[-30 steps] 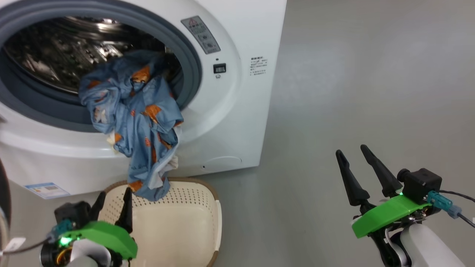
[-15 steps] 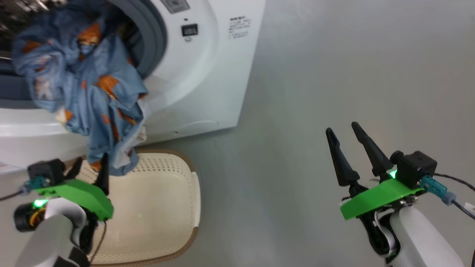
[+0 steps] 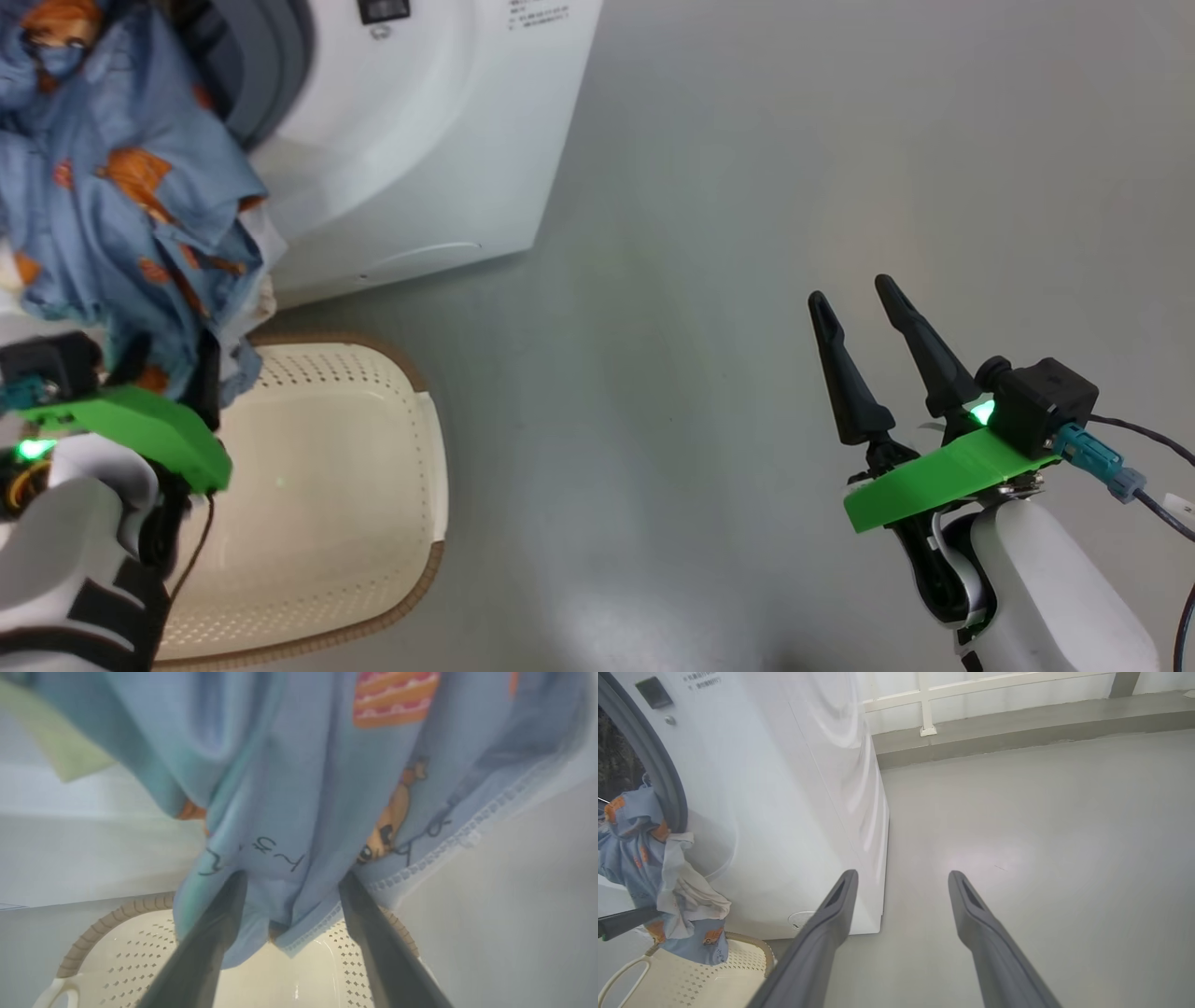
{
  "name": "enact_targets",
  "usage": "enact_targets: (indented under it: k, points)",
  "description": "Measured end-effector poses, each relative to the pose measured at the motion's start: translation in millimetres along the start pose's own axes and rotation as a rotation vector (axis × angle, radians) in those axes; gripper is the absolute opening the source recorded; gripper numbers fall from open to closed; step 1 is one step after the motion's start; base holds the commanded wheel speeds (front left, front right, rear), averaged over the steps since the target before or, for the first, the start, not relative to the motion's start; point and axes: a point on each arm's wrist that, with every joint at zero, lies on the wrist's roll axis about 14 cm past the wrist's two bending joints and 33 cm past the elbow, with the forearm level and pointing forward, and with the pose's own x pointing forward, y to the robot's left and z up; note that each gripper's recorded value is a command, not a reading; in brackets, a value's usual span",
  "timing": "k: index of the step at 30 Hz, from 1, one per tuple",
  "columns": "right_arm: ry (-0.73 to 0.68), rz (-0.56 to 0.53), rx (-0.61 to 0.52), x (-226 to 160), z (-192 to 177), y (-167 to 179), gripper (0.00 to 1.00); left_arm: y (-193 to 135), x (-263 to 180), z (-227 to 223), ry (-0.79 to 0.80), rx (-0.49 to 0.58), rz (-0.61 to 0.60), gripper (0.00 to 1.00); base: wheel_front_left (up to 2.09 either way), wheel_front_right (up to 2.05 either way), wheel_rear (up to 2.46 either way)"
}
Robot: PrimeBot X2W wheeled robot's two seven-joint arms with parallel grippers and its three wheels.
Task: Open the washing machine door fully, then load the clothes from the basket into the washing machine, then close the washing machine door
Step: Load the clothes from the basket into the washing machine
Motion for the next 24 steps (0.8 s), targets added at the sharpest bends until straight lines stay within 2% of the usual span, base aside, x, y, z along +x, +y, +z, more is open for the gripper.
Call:
enact_targets:
  k: [8, 24]
  points:
    - [0.028, -0.03, -0.009, 1, -11, -10, 1.0, -1, 21, 9, -0.041, -0.037, 0.008, 1.0, 0.0, 0.0, 0.0]
    - [0.044, -0.01, -0.023, 13, -19, -6, 1.0, 3, 37, 37, -0.11, -0.055, 0.018, 1.0, 0.0, 0.0, 0.0]
